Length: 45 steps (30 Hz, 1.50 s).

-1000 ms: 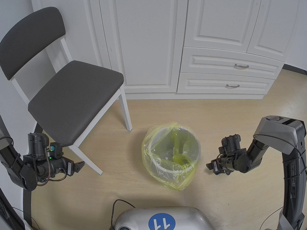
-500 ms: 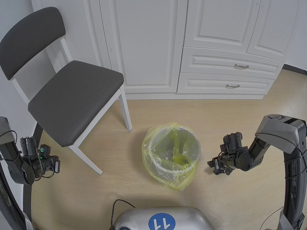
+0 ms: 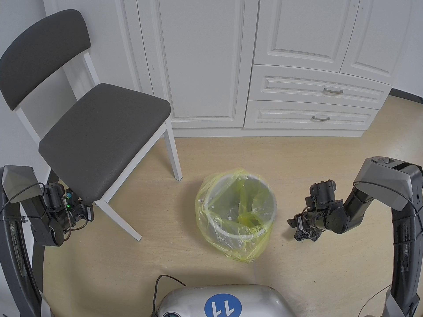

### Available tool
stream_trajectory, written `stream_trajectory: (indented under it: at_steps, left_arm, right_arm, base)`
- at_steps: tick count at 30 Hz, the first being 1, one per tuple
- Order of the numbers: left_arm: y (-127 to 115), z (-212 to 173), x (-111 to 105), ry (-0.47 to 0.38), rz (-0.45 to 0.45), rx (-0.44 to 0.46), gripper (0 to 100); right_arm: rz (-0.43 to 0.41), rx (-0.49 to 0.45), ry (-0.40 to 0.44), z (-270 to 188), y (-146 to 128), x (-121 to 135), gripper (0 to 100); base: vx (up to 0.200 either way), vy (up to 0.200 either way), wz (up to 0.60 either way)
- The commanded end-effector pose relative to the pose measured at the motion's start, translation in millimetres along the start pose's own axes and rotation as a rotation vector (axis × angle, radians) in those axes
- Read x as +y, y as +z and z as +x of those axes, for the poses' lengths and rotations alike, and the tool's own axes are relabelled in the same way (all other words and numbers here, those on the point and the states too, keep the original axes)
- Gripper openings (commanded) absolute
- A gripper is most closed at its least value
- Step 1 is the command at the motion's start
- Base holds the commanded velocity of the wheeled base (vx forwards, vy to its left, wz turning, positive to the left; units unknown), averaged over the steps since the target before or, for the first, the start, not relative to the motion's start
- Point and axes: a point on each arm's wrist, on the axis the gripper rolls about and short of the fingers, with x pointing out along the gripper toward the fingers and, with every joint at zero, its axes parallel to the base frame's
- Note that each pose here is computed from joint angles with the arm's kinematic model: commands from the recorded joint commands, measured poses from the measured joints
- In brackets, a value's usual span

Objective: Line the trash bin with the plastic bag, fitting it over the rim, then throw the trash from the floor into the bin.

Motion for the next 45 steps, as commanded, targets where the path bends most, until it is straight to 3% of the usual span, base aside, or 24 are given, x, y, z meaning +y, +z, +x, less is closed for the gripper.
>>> stream_trajectory:
  at_steps: [1,9,15,20,23,26,27,36,42,45]
  left_arm:
    - [-9.5,22.6,-9.6,-0.032,0.007,-0.026,0]
    - [-4.3,36.9,-21.4,-0.059,-0.041,-0.084,0]
    - [-7.0,32.8,-40.4,-0.104,-0.02,-0.124,0]
    - [-1.4,31.2,-64.8,-0.162,0.004,-0.153,0]
    - [6.0,33.0,-89.8,-0.224,0.027,-0.169,0]
    - [6.6,33.4,-91.5,-0.228,0.028,-0.171,0]
    - [12.0,36.0,-108.2,-0.27,0.042,-0.189,0]
    - [23.2,34.6,-148.5,-0.364,0.037,-0.214,0]
    - [17.2,34.3,-143.1,-0.349,0.029,-0.187,0]
    - [3.3,23.3,-124.0,-0.302,0.011,-0.121,0]
  right_arm:
    - [0.007,-0.001,-0.001,0.1,0.0,-0.4,100]
    - [0.01,-0.007,0.013,-0.1,1.0,-0.8,100]
    - [0.013,-0.007,0.019,-0.3,0.9,-2.4,100]
    - [0.013,-0.013,0.019,-0.2,0.4,-2.4,100]
    - [0.014,-0.019,0.018,-1.1,1.1,-2.6,100]
    - [0.014,-0.019,0.018,-1.1,1.1,-2.6,100]
    - [0.014,-0.02,0.018,-1.4,1.6,-2.7,100]
    - [0.013,-0.023,0.018,-3.5,2.7,-3.1,100]
    - [0.012,-0.019,0.018,-3.3,1.6,-3.0,100]
    - [0.013,-0.022,0.018,-4.0,2.5,-3.2,100]
  base:
    - [0.0,0.0,0.0]
    - [0.0,0.0,0.0]
    - [0.0,0.0,0.0]
    - [0.0,0.0,0.0]
    - [0.0,0.0,0.0]
    - [0.0,0.0,0.0]
    - [0.0,0.0,0.0]
    - [0.0,0.0,0.0]
    - [0.0,0.0,0.0]
    - [0.0,0.0,0.0]
